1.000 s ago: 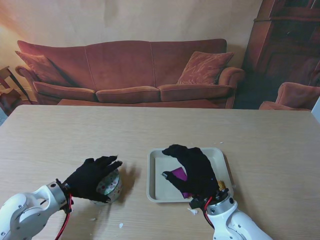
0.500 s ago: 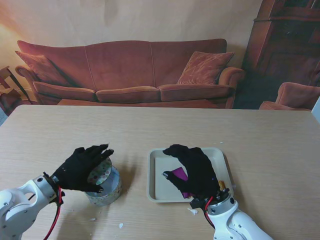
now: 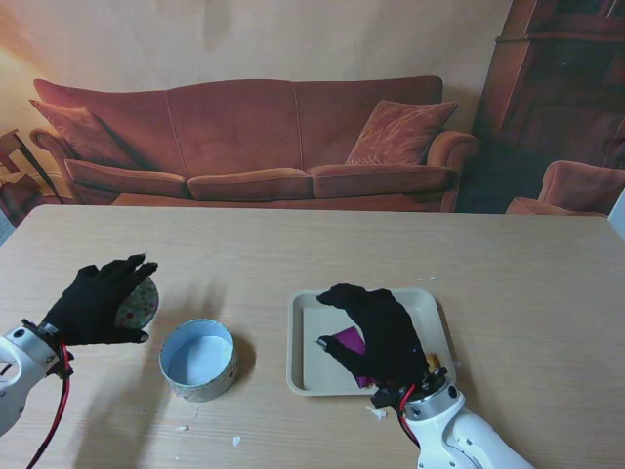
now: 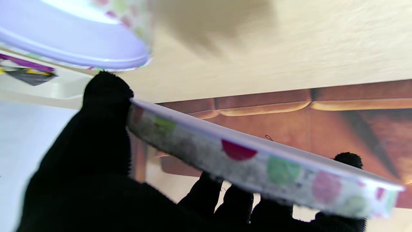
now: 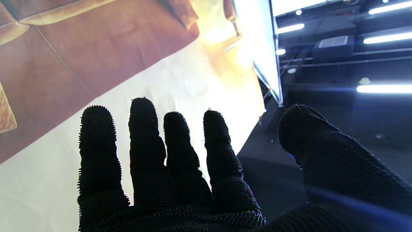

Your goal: Pour cookies into a cookie box

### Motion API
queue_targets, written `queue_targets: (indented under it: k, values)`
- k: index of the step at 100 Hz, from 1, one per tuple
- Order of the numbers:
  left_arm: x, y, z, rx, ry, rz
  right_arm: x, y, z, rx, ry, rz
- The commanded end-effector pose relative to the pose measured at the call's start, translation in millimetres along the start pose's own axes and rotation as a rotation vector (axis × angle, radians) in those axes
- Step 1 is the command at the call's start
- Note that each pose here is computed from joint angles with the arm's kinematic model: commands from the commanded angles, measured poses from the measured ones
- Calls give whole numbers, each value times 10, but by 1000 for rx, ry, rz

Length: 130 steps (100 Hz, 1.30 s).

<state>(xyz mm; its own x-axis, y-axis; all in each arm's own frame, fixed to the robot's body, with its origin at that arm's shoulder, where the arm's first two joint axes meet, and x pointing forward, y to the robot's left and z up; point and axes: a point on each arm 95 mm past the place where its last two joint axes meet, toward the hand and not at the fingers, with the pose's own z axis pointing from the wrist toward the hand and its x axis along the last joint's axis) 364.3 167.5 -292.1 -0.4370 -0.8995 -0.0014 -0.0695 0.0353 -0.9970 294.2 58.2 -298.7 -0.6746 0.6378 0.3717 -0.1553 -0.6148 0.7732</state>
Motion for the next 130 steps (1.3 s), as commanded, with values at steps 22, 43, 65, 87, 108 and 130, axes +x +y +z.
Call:
queue_targets:
  k: [22, 43, 65, 87, 108, 130]
  values:
    - [-427, 419, -23, -79, -150, -11, 16, -33, -14, 33, -7, -10]
    - [-461, 731, 66, -86, -197, -56, 18, -3, -26, 19, -16, -15]
    - [-451, 1026, 129, -121, -240, -103, 17, -12, -31, 28, -16, -13]
    - [-474, 1181, 171, -136, -266, -127, 13, -13, -29, 28, -18, -12]
    - [-500, 1267, 173, -141, -293, -152, 11, -25, -26, 34, -17, -11]
    - [-496, 1349, 167, -171, -306, -171, 9, -24, -27, 37, -20, -11]
